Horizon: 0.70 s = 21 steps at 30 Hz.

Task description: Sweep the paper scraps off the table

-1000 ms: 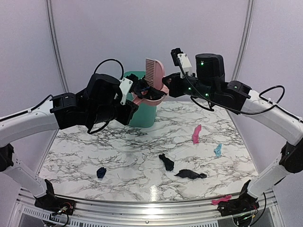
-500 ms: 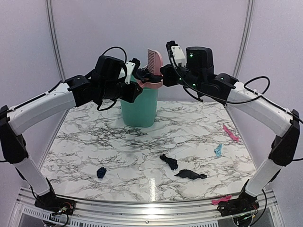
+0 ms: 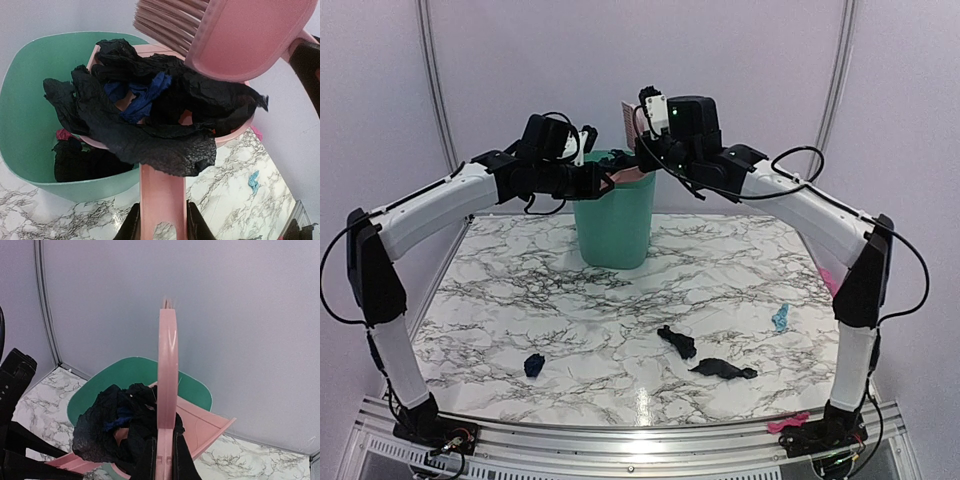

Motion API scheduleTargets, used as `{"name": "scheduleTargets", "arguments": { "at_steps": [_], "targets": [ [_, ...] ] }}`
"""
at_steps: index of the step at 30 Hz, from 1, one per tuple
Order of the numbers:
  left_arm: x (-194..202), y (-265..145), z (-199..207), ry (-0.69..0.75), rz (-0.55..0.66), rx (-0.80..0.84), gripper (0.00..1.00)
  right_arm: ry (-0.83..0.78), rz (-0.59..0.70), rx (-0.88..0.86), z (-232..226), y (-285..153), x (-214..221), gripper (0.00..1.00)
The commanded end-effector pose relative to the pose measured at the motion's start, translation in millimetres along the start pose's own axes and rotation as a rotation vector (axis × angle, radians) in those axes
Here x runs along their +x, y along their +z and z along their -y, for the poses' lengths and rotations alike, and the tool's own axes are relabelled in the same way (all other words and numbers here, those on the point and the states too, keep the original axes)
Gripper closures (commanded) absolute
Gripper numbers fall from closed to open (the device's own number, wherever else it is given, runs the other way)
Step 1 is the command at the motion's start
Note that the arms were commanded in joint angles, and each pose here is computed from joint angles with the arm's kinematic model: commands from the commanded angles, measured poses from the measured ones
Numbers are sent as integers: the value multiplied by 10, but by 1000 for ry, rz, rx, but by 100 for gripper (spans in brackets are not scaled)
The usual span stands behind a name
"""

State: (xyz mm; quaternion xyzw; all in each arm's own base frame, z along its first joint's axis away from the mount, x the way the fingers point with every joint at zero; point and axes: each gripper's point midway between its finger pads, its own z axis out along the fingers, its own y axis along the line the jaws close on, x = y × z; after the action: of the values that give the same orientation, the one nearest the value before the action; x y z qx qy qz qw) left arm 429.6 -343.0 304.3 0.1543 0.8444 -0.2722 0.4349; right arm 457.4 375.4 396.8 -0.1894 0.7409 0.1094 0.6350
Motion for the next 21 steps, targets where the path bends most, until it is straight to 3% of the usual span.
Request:
{"name": "scheduleTargets", "arguments": {
  "at_steps": [1, 12, 17, 21],
  "targets": [
    [-240, -4, 161, -148, 35, 118, 100, -10, 110, 72, 186, -92, -522, 100],
    [-390, -33, 69, -411, 37, 157, 100, -21, 221, 186, 490, -456, -1000, 100],
    [-469, -62, -40, -540, 65, 155, 100, 16, 225, 205, 643, -763, -957, 100],
    [-519, 1, -80, -691, 84, 266, 100, 68, 229, 194, 734, -1036, -850, 100]
  ]
}}
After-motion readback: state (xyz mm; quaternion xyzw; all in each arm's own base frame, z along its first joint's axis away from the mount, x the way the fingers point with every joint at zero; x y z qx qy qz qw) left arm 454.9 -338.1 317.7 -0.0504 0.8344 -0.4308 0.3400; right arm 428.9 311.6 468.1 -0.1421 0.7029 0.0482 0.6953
